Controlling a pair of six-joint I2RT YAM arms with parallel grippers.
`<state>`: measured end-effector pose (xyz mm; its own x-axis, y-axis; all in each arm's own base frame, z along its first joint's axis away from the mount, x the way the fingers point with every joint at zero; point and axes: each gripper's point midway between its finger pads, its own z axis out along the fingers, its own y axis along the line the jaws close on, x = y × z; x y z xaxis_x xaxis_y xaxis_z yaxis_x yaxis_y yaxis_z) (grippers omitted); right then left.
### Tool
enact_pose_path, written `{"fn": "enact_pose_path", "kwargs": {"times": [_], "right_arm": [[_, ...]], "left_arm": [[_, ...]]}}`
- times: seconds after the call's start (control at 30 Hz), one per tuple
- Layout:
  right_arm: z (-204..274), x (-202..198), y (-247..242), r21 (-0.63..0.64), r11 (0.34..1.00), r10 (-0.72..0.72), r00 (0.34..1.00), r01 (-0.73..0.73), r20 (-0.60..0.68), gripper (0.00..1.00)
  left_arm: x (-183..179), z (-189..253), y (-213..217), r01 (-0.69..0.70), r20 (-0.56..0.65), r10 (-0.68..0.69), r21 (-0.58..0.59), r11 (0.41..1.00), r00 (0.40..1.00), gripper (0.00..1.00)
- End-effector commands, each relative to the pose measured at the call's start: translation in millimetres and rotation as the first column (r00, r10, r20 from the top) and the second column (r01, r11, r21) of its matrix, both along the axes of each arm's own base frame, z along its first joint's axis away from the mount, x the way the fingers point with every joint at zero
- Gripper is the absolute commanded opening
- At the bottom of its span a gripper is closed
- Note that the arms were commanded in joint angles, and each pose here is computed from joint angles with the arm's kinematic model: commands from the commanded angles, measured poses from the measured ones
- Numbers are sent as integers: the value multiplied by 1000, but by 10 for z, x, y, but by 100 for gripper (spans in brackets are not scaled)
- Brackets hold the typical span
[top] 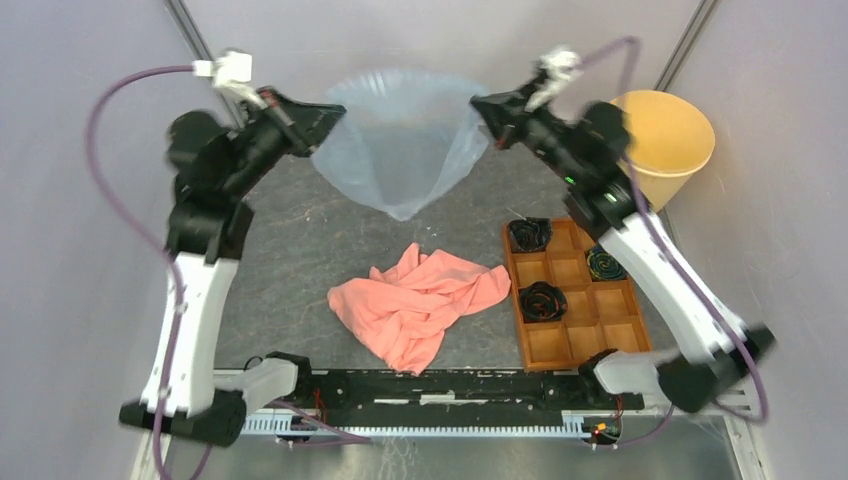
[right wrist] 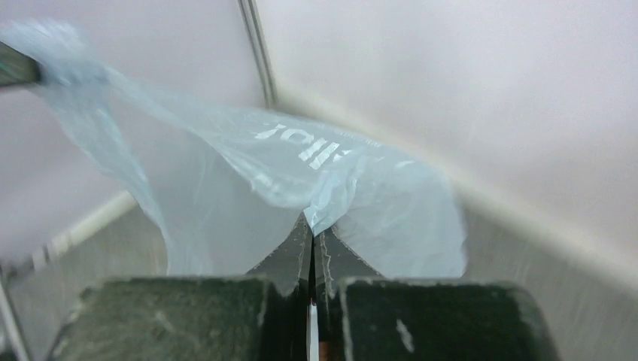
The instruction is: Put the trash bags into the trash bin
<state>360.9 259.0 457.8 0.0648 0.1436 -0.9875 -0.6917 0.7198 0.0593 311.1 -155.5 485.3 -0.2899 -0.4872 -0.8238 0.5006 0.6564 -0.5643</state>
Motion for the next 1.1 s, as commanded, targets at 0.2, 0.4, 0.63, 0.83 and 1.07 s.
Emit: {"fn": "enact_pose_path", "kwargs": {"times": [0.2,0.4,0.63,0.83,1.07], "right_arm": [[-2141,-155,-109,-132,991,-51,955,13,-293,0],[-2369,-254,-31,-161,985,0,927,-65,-376,1],[-336,-369,-196,-25,1000,-11,1000,11,11,0],[-1082,-234,-418,-56,986,-158,985,154,-73,0],[-2184,-295,-161,-196,980,-38,946,-27,-321,1]], "left_arm": [[-36,-2440,209,-87,-487,155,159,983,860,2],[-126,-2754,181,-41,-544,127,168,985,829,2],[-201,-626,-84,75,-143,-74,-3,997,987,2],[-83,-1434,154,-91,-339,105,56,994,935,2],[-294,-2017,342,-85,-373,171,236,968,912,2]]}}
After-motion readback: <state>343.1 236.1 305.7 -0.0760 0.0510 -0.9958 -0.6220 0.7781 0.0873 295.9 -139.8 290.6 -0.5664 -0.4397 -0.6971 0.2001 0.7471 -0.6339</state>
